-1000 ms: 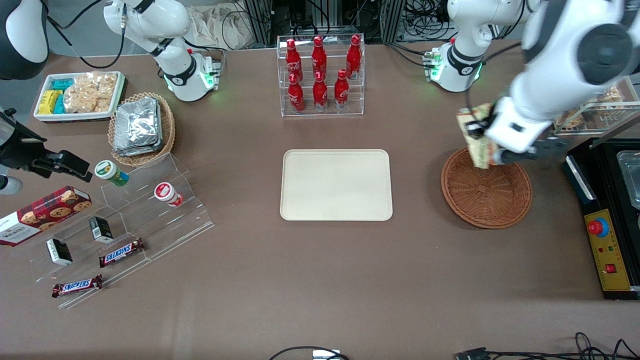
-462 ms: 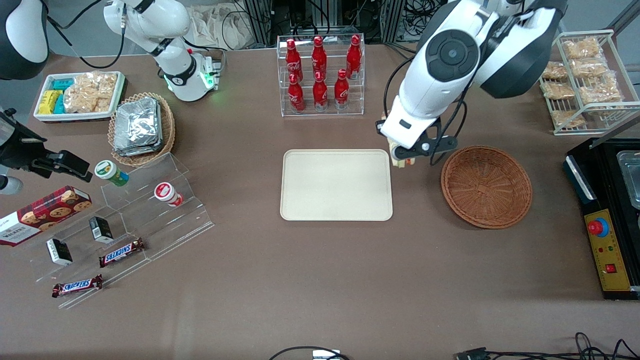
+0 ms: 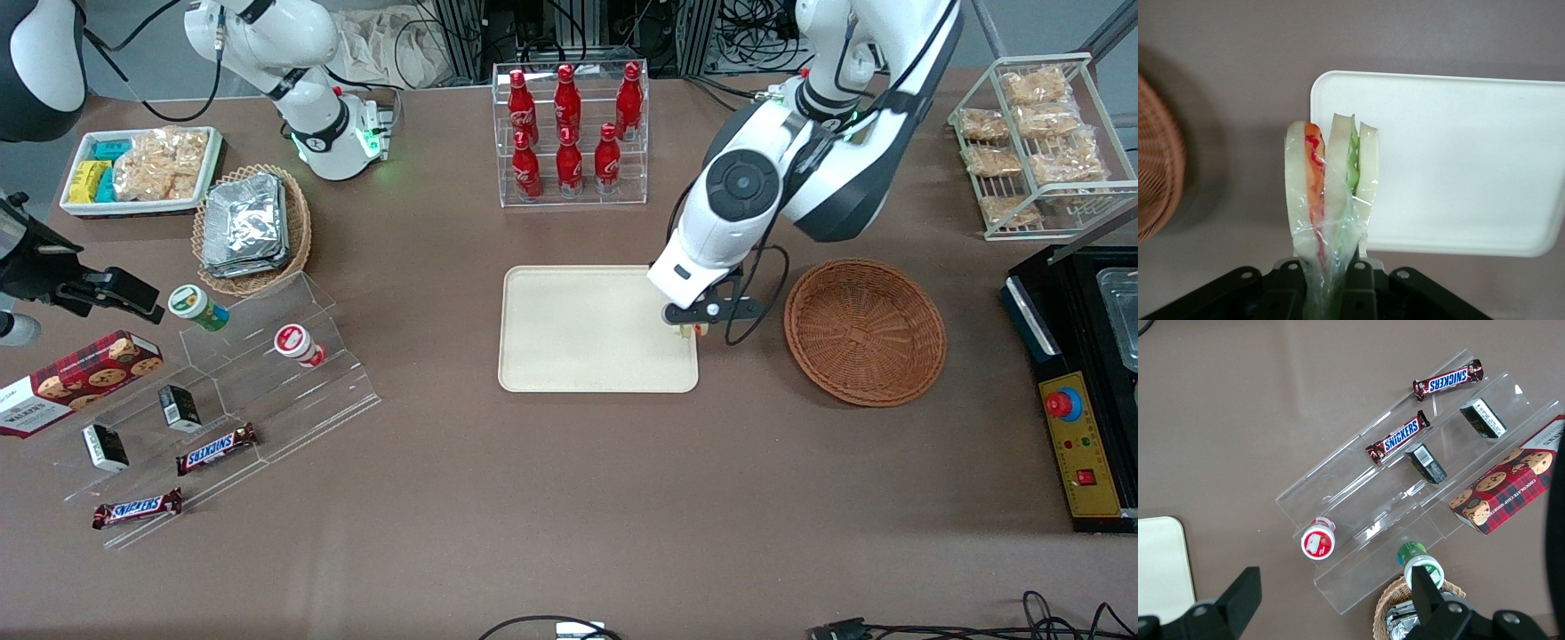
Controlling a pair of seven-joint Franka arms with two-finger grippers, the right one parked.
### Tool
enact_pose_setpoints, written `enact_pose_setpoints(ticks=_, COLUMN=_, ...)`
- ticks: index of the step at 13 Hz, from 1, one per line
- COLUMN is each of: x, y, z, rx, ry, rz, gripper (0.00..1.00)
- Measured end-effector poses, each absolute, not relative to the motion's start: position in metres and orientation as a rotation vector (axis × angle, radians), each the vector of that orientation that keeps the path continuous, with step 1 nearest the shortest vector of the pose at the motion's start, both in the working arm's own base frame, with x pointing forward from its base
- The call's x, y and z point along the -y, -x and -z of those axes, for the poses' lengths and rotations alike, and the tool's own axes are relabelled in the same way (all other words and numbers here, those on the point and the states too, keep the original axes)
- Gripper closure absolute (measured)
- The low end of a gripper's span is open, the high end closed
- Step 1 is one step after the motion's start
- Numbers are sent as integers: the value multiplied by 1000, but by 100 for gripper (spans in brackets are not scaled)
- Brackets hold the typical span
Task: Place sandwich from basket to tray
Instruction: 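Carry the sandwich over the cream tray with the left gripper, then lower the sandwich onto the tray and open the left gripper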
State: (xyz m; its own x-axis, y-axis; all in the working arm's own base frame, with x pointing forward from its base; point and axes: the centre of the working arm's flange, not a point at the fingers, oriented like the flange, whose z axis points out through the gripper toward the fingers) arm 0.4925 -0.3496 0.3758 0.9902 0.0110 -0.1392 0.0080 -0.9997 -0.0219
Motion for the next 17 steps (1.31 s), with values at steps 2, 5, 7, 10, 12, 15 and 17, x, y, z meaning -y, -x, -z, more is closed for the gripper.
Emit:
enact_pose_setpoints(ticks=2, x=350, y=-490, z=-327, rx=-32, ry=3104, rz=-210, gripper=81)
enact_pose_setpoints(ticks=5, x=352, y=-493, z=-277, rx=-21, ry=3116, rz=-229, gripper=81)
enact_pose_setpoints(ticks=7, x=354, y=-494, z=-255, rx=-2, ry=3127, rz=-242, gripper=81)
enact_pose_setpoints(ticks=10, x=359, y=-492, z=-232, rx=-11, ry=3132, rz=-247, gripper=81)
enact_pose_setpoints(ticks=12, x=362, y=-490, z=-227, rx=-12, ry=3134, rz=-252, gripper=81)
enact_pose_setpoints(ticks=15, x=362, y=-490, z=-226, rx=-5, ry=3136, rz=-248, gripper=68)
enact_pose_setpoints(ticks=17, x=362, y=-491, z=-227, rx=7, ry=3137, rz=-245, gripper=48)
